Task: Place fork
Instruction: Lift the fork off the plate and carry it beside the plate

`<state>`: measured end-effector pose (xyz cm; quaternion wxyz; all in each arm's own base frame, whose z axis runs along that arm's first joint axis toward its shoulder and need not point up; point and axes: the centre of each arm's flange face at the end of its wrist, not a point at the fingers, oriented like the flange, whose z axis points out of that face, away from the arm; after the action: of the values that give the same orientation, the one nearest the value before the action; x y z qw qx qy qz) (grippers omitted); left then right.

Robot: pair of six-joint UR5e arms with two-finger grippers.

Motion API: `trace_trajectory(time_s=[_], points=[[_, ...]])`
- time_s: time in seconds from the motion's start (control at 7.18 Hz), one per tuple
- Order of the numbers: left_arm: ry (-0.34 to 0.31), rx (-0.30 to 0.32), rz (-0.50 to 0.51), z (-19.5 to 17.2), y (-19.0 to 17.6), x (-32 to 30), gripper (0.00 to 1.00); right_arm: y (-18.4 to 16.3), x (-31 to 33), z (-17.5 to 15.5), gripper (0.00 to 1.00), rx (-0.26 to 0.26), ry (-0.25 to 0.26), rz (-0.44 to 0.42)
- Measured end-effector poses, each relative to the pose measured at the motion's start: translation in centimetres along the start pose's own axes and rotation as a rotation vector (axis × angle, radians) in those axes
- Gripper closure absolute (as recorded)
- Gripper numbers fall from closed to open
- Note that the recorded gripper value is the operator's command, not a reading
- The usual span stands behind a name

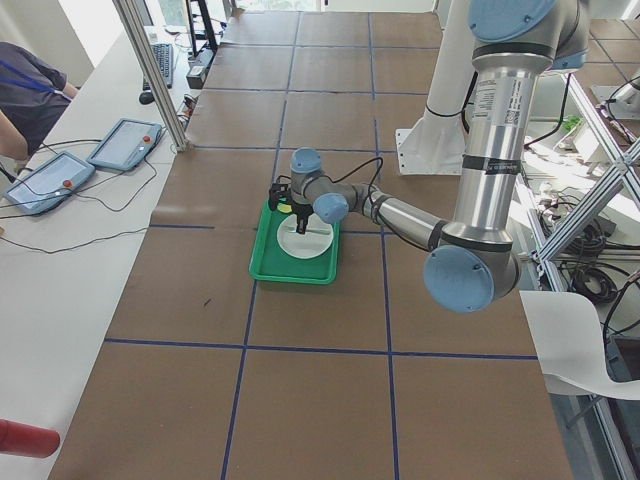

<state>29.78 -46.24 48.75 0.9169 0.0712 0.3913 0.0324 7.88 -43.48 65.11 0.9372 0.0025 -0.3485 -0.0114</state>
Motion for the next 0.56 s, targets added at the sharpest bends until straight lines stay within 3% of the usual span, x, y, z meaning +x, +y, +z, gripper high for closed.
trace_trajectory(time_s=[0.56], points=[[-0.048,0.001,0.035,1.7,-0.8,-5.4,1.0,0.0,0.0,0.0,0.0,0.0,0.0,0.0]])
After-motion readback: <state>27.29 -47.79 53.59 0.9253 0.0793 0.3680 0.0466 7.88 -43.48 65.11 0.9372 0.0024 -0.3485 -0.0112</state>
